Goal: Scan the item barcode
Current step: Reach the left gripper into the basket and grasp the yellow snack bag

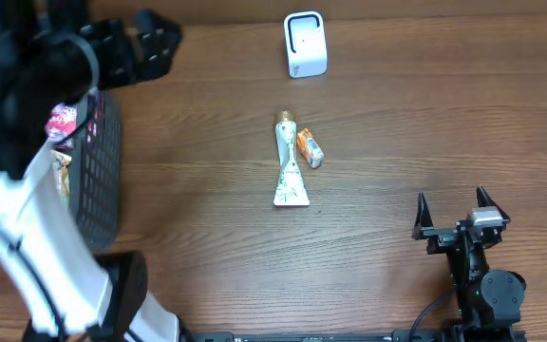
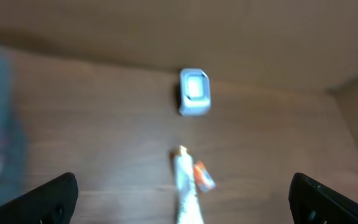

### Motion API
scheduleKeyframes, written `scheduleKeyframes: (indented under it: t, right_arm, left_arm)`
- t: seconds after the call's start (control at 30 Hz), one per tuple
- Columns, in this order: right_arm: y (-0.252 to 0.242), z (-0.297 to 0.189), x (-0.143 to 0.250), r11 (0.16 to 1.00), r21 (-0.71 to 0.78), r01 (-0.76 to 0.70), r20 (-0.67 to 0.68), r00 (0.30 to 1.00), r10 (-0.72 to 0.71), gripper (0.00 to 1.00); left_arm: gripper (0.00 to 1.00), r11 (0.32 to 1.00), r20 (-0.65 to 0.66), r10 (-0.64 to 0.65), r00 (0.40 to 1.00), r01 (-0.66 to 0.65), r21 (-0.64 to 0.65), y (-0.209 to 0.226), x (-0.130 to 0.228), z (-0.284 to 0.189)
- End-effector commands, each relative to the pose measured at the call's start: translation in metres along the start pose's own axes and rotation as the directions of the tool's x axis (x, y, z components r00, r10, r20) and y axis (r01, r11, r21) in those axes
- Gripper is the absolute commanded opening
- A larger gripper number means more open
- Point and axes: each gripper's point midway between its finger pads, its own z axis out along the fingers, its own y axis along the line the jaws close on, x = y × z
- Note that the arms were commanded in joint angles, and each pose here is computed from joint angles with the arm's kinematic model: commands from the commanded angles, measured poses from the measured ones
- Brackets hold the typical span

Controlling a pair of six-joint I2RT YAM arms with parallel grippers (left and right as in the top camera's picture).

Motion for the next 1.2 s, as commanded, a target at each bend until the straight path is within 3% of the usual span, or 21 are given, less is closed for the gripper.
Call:
scheduleKeyframes:
  t: [0.0, 0.2, 0.37, 0.53, 0.73, 0.9, 1.17]
  right_arm:
    - [0.001, 0.0, 0.001, 1.0, -0.002, 0.001, 0.006, 1.0, -0.001, 1.0]
    - [0.001, 0.0, 0.001, 1.0, -0.002, 0.001, 0.006, 1.0, -0.001, 1.0]
    - [0.001, 0.0, 0.001, 1.0, -0.002, 0.001, 0.006, 1.0, -0.001, 1.0]
    - [0.001, 0.0, 0.001, 1.0, -0.002, 0.001, 0.006, 1.0, -0.001, 1.0]
    - [0.001, 0.0, 0.001, 1.0, -0.002, 0.001, 0.006, 1.0, -0.001, 1.0]
    - [0.001, 0.0, 0.001, 1.0, -0.002, 0.001, 0.006, 1.0, -0.001, 1.0]
    - [0.001, 0.0, 0.001, 1.0, -0.002, 0.001, 0.006, 1.0, -0.001, 1.0]
  left_arm:
    - [1.0, 0.982, 0.069, 0.033, 0.997, -0.019, -0.188, 0.037, -0.007, -0.027]
    - [1.0, 0.923, 0.089, -0.058, 0.994, 0.088, -0.375, 0.098, -0.003, -0.049]
    - [1.0, 0.798, 0.081, -0.233, 0.969, 0.238, -0.554, 0.169, 0.017, -0.054]
    - [1.0, 0.657, 0.157, -0.403, 0.902, 0.404, -0.637, 0.229, 0.038, -0.078]
    - [1.0, 0.572, 0.167, -0.509, 0.844, 0.477, -0.667, 0.267, 0.062, -0.086]
    - [1.0, 0.556, 0.125, -0.556, 0.821, 0.48, -0.679, 0.296, 0.078, -0.059]
    - [1.0, 0.682, -0.1, -0.502, 0.859, 0.322, -0.657, 0.33, 0.11, 0.008]
